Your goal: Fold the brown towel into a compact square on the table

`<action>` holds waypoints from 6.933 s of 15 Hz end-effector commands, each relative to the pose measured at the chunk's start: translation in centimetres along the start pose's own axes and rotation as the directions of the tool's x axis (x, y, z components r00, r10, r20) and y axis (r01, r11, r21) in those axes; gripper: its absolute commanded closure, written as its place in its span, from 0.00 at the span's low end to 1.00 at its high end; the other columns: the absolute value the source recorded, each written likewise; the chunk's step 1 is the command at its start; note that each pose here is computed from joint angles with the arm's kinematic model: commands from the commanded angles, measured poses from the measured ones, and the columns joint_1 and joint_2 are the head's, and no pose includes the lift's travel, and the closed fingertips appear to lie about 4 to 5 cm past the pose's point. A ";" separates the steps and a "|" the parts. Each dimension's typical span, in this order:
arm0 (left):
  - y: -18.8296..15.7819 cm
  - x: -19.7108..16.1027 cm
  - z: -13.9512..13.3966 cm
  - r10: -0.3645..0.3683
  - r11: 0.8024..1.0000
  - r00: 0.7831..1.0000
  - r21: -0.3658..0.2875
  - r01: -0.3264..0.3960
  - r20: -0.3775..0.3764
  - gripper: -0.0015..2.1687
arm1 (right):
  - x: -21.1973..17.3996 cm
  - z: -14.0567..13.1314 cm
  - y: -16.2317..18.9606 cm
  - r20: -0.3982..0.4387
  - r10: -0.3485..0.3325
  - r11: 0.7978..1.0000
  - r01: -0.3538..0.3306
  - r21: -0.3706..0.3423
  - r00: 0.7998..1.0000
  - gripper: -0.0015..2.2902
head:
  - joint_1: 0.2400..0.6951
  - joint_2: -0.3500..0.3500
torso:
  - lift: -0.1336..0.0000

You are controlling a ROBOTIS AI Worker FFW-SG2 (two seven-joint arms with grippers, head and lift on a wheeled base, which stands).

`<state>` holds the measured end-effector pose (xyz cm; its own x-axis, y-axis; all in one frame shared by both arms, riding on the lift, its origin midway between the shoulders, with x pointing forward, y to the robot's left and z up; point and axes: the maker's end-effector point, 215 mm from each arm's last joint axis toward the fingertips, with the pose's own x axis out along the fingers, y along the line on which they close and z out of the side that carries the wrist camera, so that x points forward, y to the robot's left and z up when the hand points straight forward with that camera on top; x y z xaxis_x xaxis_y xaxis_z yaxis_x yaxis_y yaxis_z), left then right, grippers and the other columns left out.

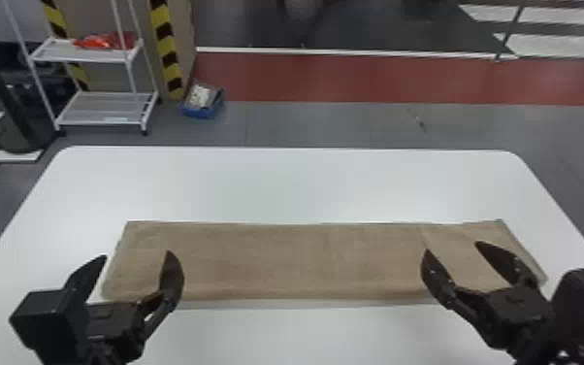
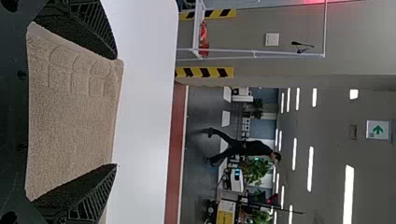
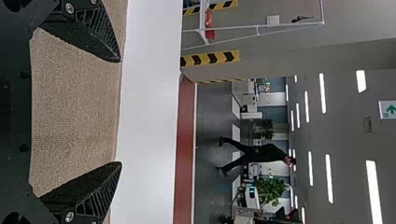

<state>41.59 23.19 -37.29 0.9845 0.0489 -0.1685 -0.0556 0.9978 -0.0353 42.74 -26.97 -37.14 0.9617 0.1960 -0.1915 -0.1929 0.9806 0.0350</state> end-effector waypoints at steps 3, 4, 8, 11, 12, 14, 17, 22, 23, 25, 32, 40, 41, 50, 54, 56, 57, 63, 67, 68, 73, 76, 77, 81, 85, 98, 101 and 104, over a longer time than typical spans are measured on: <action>-0.1 0.0 0.0 -0.001 1.000 1.000 0.000 0.001 0.000 0.02 | 0.0 -0.1 0.0 0.001 -0.003 1.000 0.003 0.007 1.000 0.04 | 1.00 0.43 | 0.10; -0.1 0.0 0.0 -0.001 1.000 1.000 0.001 0.001 0.000 0.02 | 0.0 0.0 0.0 0.002 -0.003 1.000 0.003 0.007 1.000 0.04 | 1.00 0.43 | 0.10; -0.1 0.0 0.0 -0.001 1.000 1.000 0.001 0.001 0.000 0.02 | 0.0 -0.1 0.0 0.001 -0.003 1.000 0.003 0.007 1.000 0.04 | 1.00 0.42 | 0.10; -0.2 0.0 0.0 -0.003 1.000 1.000 0.001 0.003 0.000 0.02 | 0.0 -0.1 0.0 0.001 -0.003 1.000 0.003 0.007 1.000 0.04 | 1.00 0.42 | 0.10; -0.2 0.0 -0.1 -0.003 1.000 1.000 0.001 0.003 -0.003 0.02 | 0.0 -0.1 0.0 -0.001 -0.003 1.000 0.003 0.008 1.000 0.04 | 1.00 0.42 | 0.10; -0.2 0.5 0.1 -0.005 1.000 1.000 -0.003 0.005 -0.003 0.03 | -0.1 -0.1 -0.1 0.000 -0.004 1.000 0.004 0.010 1.000 0.04 | 1.00 0.42 | 0.10; 0.4 2.5 -0.3 -0.029 0.999 0.998 -0.037 0.027 -0.047 0.04 | -0.2 -0.3 -0.1 -0.004 -0.004 1.000 0.004 0.010 1.000 0.04 | 1.00 0.42 | 0.10; 4.3 5.5 -3.4 -0.082 0.989 0.968 -0.143 0.048 -0.237 0.05 | -0.2 -0.4 0.0 -0.004 -0.002 1.000 0.002 0.016 1.000 0.04 | 1.00 0.47 | 0.10; 5.0 5.6 -4.7 -0.102 0.983 0.949 -0.177 0.051 -0.297 0.05 | -0.2 -0.4 0.0 -0.004 -0.002 1.000 0.002 0.016 1.000 0.04 | 1.00 0.48 | 0.10; 5.7 6.0 -5.9 -0.131 0.972 0.929 -0.231 0.052 -0.345 0.05 | -0.2 -0.4 0.1 -0.004 0.000 1.000 0.000 0.016 1.000 0.04 | 1.00 0.50 | 0.10; 6.8 6.5 -8.1 -0.136 0.965 0.909 -0.260 0.032 -0.394 0.06 | 0.0 -0.4 0.5 -0.006 0.006 1.000 -0.006 0.016 1.000 0.04 | 1.00 0.57 | 0.10; 3.8 4.7 -8.6 -0.256 0.945 0.859 -0.301 0.127 -0.442 0.72 | 0.4 -0.4 0.3 -0.011 0.005 1.000 -0.005 0.017 1.000 0.04 | 1.00 0.51 | 0.10; 3.9 4.8 -8.1 -0.251 0.948 0.862 -0.291 0.127 -0.440 0.85 | 0.5 -0.4 0.3 -0.011 0.004 1.000 -0.004 0.017 1.000 0.04 | 1.00 0.51 | 0.10; 9.3 3.2 -5.1 -0.170 0.961 0.898 -0.271 0.060 -0.405 0.99 | 0.5 -0.6 -0.3 -0.012 -0.005 1.000 0.005 0.020 1.000 0.04 | 1.00 0.53 | 0.10; 13.6 2.3 -4.1 -0.101 0.961 0.905 -0.276 -0.019 -0.413 0.99 | 0.3 -0.7 -1.0 -0.011 -0.017 1.000 0.017 0.025 1.000 0.04 | 1.00 0.63 | 0.10; 11.8 1.6 -2.1 -0.135 0.957 0.904 -0.291 0.013 -0.406 0.99 | 0.1 -0.6 -1.5 -0.009 -0.026 0.999 0.026 0.021 1.000 0.04 | 1.00 0.66 | 0.10; 9.7 1.7 0.1 -0.180 0.949 0.911 -0.309 0.062 -0.370 0.99 | 0.0 -0.6 -1.9 -0.007 -0.033 0.999 0.034 0.023 0.999 0.04 | 1.00 0.66 | 0.10; -8.6 1.3 5.2 -0.361 0.931 0.877 -0.176 0.320 -0.318 0.99 | -0.3 -0.4 -2.4 -0.001 -0.042 0.999 0.042 0.031 0.999 0.04 | 1.00 0.43 | 0.10; -17.4 1.7 7.2 -0.346 0.932 0.889 -0.006 0.361 -0.300 0.99 | 0.3 -0.5 -2.2 0.001 -0.040 0.998 0.040 0.039 0.999 0.04 | 1.00 0.19 | 0.10; -18.4 2.1 7.2 -0.314 0.938 0.901 0.048 0.343 -0.298 0.99 | 0.4 -0.7 -2.0 -0.004 -0.038 0.998 0.038 0.041 0.999 0.04 | 1.00 0.17 | 0.10; -24.8 0.4 4.6 -0.369 0.898 0.867 0.113 0.425 -0.334 0.99 | 0.8 -0.9 -2.0 -0.006 -0.037 0.998 0.037 0.048 0.999 0.04 | 1.00 0.05 | 0.10; -26.6 0.1 2.8 -0.356 0.887 0.868 0.166 0.430 -0.346 0.99 | 1.4 -1.1 -1.4 -0.006 -0.025 0.998 0.025 0.056 1.000 0.04 | 1.00 0.00 | 0.10; -26.9 0.4 2.4 -0.344 0.888 0.873 0.183 0.422 -0.345 0.99 | 1.5 -1.2 -1.3 -0.005 -0.022 0.998 0.022 0.057 1.000 0.04 | 1.00 0.00 | 0.10; -30.4 -0.2 1.7 -0.385 0.865 0.868 0.206 0.458 -0.312 0.28 | 1.8 -1.5 -1.4 -0.010 -0.023 0.998 0.023 0.062 1.000 0.04 | 1.00 0.00 | 0.10; -33.3 -1.5 0.5 -0.417 0.829 0.850 0.249 0.501 -0.321 0.00 | 1.9 -1.5 -1.1 -0.009 -0.018 0.998 0.019 0.063 1.000 0.04 | 1.00 0.00 | 0.10; -19.0 1.7 0.0 -0.244 0.946 0.933 0.145 0.288 -0.264 0.01 | 4.1 -3.8 3.2 -0.084 0.061 0.995 -0.055 0.079 0.995 0.04 | 1.00 0.09 | 0.10; -16.5 2.6 0.1 -0.220 0.964 0.951 0.099 0.246 -0.216 0.01 | 4.9 -5.4 5.4 -0.122 0.096 0.994 -0.090 0.054 0.988 0.04 | 1.00 0.18 | 0.10; -14.9 3.1 0.1 -0.198 0.975 0.965 0.069 0.212 -0.171 0.01 | 5.5 -6.4 6.4 -0.145 0.110 0.994 -0.106 0.037 0.983 0.05 | 1.00 0.24 | 0.10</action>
<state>45.28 7.73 -37.26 0.9229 -0.1678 -0.3467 0.1829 0.9831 0.0111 45.47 -20.23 -43.80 0.9009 0.2945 -0.3189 -0.2792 0.9556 0.0936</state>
